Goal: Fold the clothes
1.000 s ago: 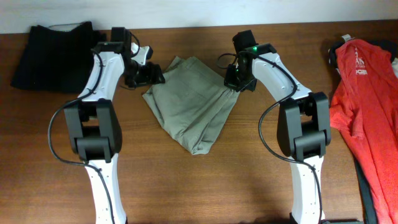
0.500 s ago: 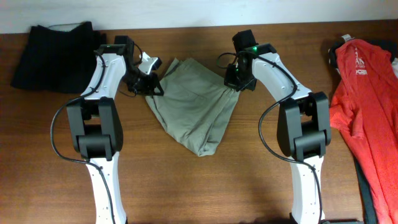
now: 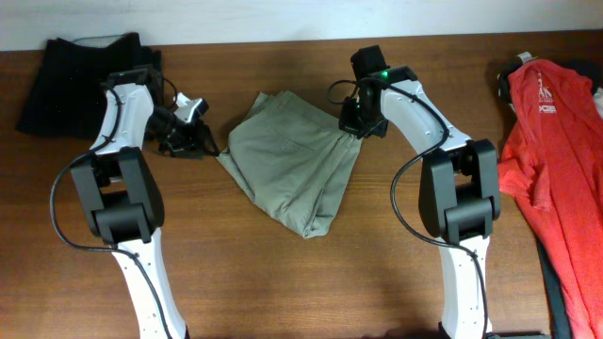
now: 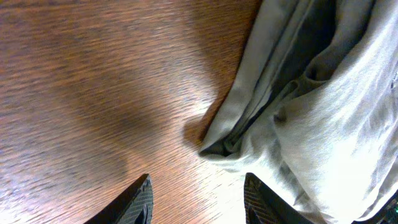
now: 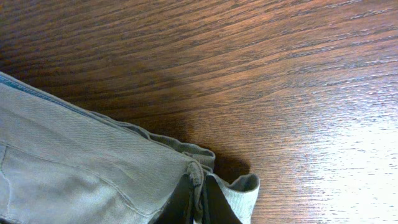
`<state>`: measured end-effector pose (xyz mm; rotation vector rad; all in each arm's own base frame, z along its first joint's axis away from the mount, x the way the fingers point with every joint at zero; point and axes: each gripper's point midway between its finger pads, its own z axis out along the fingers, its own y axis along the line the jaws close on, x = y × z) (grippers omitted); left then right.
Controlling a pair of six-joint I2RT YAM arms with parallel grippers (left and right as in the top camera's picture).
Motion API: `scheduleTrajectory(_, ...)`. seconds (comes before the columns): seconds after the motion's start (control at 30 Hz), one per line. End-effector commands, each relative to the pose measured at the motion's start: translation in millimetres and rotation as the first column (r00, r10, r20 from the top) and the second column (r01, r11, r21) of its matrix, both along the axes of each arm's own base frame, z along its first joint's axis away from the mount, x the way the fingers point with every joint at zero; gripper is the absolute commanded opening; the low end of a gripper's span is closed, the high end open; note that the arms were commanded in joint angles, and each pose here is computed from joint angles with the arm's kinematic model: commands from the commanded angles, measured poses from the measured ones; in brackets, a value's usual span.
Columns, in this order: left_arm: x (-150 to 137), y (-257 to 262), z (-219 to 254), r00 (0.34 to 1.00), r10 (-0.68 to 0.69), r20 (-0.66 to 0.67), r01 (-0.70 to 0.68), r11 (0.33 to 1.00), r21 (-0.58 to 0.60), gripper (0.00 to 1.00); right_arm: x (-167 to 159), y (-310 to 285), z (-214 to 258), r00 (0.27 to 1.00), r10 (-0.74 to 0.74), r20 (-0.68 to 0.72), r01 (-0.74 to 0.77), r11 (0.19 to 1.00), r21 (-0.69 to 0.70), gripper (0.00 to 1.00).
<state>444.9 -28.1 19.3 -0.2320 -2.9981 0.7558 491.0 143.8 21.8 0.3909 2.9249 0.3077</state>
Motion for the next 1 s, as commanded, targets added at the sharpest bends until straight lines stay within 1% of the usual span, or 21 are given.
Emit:
scheduleTrajectory(0.0,7.7,-4.9,11.2,0.997,-0.044,0.065,0.044,0.999,0.005,0.47,-0.9,-10.0,-12.0,1.0,-0.02,-0.018,0.02,0.999,-0.039,0.04)
scheduleTrajectory(0.13,11.7,-4.5,10.2,0.996,-0.038,0.078,0.037,0.999,0.01,0.47,-0.8,-10.0,-12.0,1.0,-0.02,-0.017,0.02,0.999,-0.038,0.04)
scheduleTrajectory(0.27,6.8,-8.7,6.0,0.999,-0.01,0.037,0.009,1.0,0.025,0.46,-0.8,-10.0,-12.0,1.0,-0.02,-0.017,0.02,0.999,-0.038,0.04)
scheduleTrajectory(0.4,-1.3,-12.8,-11.8,1.0,0.002,-0.015,0.0,0.987,0.16,0.46,-0.8,-10.0,-12.0,1.0,-0.021,-0.017,0.02,0.999,-0.038,0.04)
scheduleTrajectory(0.53,-9.2,-14.5,-23.8,0.998,0.032,-0.054,-0.014,0.953,0.302,0.46,-0.8,-10.0,-12.0,1.0,-0.02,-0.017,0.02,0.999,-0.038,0.04)
scheduleTrajectory(0.57,-9.3,-13.5,-24.3,0.998,0.039,-0.055,-0.02,0.948,0.317,0.45,-0.8,-10.0,-12.0,1.0,-0.02,-0.017,0.02,0.999,-0.038,0.04)
scheduleTrajectory(0.7,-9.9,-12.6,-24.6,0.997,0.057,-0.059,-0.035,0.942,0.333,0.24,-0.8,-10.0,-12.0,1.0,-0.02,-0.017,0.02,0.999,-0.038,0.04)
scheduleTrajectory(0.77,-9.8,-12.5,-24.6,0.996,0.06,-0.059,-0.037,0.942,0.334,0.06,-0.8,-10.0,-12.0,1.0,-0.02,-0.017,0.02,0.999,-0.038,0.04)
scheduleTrajectory(0.8,-9.7,-12.5,-24.7,0.996,0.06,-0.058,-0.037,0.942,0.334,0.01,-0.8,-10.0,-12.0,1.0,-0.02,-0.017,0.02,0.999,-0.038,0.04)
scheduleTrajectory(0.83,-9.7,-10.9,-24.9,0.997,0.06,-0.058,-0.036,0.939,0.343,0.01,-0.8,-10.0,-12.0,1.0,-0.02,-0.017,0.02,0.999,-0.039,0.04)
scheduleTrajectory(0.87,-10.1,-2.8,-25.3,0.995,0.079,-0.058,-0.051,0.92,0.389,0.01,-0.8,-10.0,-12.0,1.0,-0.02,-0.017,0.02,0.999,-0.039,0.04)
scheduleTrajectory(0.9,-12.8,17.2,-24.7,0.988,0.141,-0.057,-0.094,0.861,0.5,0.01,-0.8,-10.1,-12.0,1.0,-0.021,-0.017,0.02,0.999,-0.039,0.04)
scheduleTrajectory(0.93,-16.3,33.3,-22.5,0.981,0.19,-0.051,-0.125,0.802,0.584,0.0,-0.7,-10.9,-12.1,1.0,-0.022,-0.016,0.021,0.999,-0.044,0.04)
scheduleTrajectory(0.97,-19.4,43.3,-20.5,0.975,0.219,-0.045,-0.141,0.759,0.636,0.0,-0.2,-13.1,-12.3,1.0,-0.026,-0.014,0.025,0.998,-0.056,0.04)
